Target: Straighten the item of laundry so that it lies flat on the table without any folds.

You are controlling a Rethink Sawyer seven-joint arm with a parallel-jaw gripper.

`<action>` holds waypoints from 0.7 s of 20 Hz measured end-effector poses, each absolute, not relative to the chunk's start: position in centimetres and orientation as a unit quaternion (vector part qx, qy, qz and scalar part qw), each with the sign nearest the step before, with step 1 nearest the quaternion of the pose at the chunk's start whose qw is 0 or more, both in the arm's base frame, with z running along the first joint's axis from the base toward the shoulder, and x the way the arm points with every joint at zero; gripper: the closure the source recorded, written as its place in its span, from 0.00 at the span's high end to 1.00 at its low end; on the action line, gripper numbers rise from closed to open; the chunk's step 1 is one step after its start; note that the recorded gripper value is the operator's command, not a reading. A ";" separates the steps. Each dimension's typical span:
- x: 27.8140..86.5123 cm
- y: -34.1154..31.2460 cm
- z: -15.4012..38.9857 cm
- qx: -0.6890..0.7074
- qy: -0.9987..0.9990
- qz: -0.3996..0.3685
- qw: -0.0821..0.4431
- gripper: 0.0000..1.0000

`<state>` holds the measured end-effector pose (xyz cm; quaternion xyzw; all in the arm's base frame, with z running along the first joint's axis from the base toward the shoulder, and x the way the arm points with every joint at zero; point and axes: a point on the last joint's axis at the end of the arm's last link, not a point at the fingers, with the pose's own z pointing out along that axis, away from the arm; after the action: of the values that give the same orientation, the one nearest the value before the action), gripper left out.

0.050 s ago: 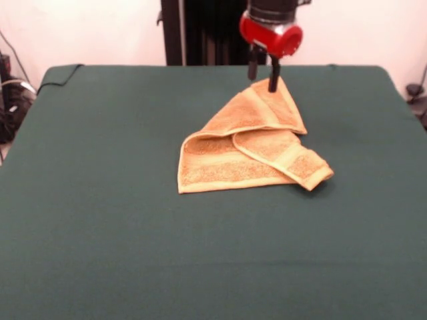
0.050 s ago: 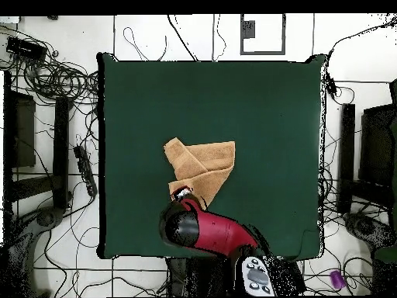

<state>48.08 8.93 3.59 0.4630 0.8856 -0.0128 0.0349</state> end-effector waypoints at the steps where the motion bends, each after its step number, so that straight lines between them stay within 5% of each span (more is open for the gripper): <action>1: 47.8 9.1 3.0 0.462 0.886 -0.015 0.031 1.00; 14: 45.2 8.7 -1.7 0.460 0.887 -0.034 0.012 1.00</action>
<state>45.21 8.71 -1.72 0.4604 0.8870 -0.0341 0.0115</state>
